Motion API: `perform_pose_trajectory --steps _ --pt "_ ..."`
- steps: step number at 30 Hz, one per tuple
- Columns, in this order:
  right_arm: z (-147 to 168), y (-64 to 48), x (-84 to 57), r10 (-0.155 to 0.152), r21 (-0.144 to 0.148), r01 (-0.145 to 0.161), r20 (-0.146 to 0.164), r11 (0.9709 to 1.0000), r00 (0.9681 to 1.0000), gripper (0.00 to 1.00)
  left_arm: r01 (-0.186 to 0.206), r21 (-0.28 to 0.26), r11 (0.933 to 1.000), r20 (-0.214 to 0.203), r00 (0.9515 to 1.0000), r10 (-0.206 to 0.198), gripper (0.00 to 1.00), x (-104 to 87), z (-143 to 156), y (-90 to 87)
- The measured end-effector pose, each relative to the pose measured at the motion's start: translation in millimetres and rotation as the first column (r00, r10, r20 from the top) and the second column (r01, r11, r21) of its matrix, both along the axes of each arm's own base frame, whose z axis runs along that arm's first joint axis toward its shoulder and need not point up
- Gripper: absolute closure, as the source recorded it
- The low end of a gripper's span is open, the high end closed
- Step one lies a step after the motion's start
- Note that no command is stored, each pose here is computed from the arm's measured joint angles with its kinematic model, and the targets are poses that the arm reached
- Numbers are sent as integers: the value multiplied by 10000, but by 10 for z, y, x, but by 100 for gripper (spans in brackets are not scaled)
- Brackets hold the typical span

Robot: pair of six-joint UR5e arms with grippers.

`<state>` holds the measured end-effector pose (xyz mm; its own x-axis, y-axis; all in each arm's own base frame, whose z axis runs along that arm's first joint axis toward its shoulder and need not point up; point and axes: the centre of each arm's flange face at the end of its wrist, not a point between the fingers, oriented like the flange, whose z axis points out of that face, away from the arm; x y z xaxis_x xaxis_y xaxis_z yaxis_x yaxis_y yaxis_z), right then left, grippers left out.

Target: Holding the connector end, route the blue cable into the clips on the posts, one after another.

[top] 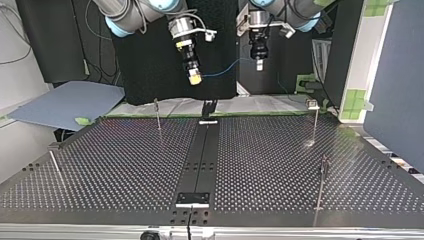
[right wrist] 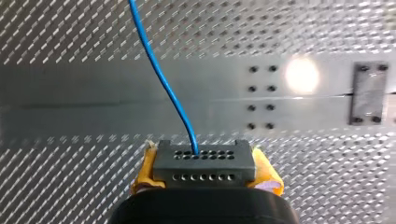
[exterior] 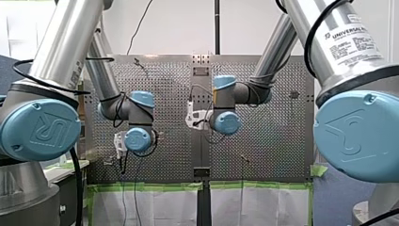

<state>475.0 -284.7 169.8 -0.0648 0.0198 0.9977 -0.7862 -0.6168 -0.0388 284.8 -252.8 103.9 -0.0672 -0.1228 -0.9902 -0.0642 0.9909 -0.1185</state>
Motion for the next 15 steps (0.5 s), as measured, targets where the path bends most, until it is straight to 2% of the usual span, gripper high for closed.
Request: perform_pose_trajectory --steps 4,11,15 --pt "239 4 18 261 -66 -258 544 9996 9982 100 -246 -70 9997 9 9997 246 100 -4 123 47" --pt "619 -43 21 288 -397 -249 1031 9989 9943 100 -556 -187 9983 47 9984 557 100 20 319 131" --pt "749 -50 12 289 -560 -223 1198 9982 9924 100 -665 -301 9973 209 9975 672 100 92 488 144"
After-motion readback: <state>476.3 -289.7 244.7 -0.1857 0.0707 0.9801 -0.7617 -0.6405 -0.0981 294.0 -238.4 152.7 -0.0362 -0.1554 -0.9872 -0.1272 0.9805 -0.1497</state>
